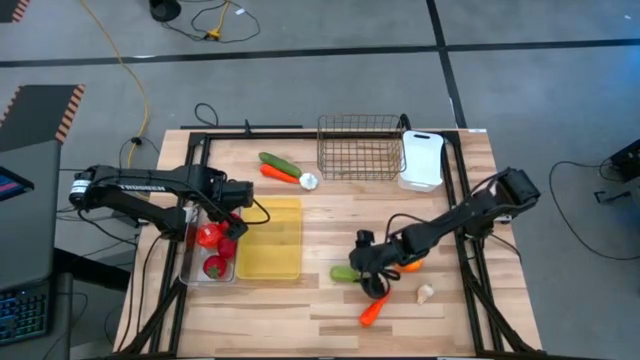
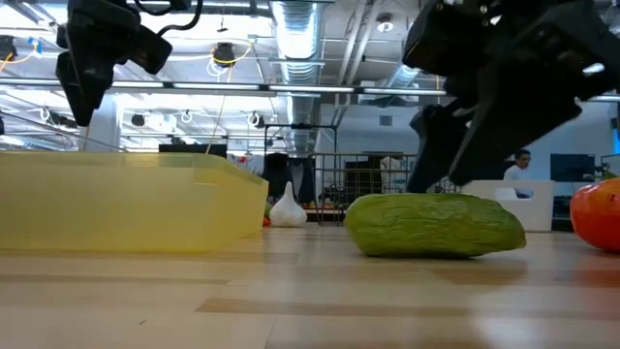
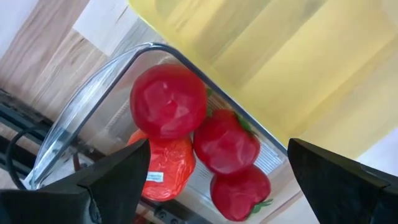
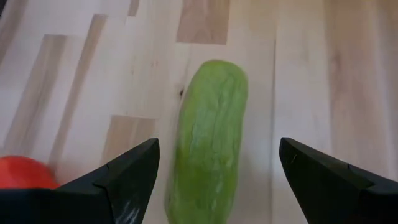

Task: Sort produce into baskets
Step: Put the bottom cucumber into the wire basket

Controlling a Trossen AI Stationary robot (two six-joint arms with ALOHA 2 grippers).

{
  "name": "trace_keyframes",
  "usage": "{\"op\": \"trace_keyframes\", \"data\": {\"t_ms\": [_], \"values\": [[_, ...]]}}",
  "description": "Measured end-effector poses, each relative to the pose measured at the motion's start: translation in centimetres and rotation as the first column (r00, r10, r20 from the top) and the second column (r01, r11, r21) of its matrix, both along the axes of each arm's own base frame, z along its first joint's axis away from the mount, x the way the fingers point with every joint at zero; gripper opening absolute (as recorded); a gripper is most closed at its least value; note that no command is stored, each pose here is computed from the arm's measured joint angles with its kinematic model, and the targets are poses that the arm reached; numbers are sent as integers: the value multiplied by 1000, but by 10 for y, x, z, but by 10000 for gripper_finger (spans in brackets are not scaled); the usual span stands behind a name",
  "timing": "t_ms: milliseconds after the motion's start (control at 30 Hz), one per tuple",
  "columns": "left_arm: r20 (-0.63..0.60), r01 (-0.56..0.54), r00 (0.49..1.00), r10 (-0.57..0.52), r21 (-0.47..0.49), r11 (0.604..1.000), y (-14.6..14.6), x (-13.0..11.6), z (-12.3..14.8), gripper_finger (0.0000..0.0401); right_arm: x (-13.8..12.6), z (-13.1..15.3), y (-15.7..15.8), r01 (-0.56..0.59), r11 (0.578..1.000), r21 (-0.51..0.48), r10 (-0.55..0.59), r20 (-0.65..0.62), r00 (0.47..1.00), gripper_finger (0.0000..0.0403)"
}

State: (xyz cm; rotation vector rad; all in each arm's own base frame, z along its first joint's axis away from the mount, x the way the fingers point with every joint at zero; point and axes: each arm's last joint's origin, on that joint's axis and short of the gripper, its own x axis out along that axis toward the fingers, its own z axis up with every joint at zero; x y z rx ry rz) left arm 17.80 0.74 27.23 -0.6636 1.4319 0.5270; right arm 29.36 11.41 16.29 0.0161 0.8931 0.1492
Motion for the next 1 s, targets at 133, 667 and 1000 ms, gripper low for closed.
{"op": "trace_keyframes", "data": {"t_ms": [133, 667, 1000], "values": [[12, -1, 1000, 1, 0, 1000, 0, 1, 0, 366, 2, -14, 0, 39, 999, 9, -38, -51, 998, 358], [126, 8, 992, -15, 54, 999, 2, 12, 2, 366, 5, -24, -5, 66, 998, 0, -66, -90, 994, 219], [272, -21, 962, -30, 184, 983, 6, 27, 6, 366, 2, 24, -34, 66, 998, -8, -65, 66, 996, 213]]}}
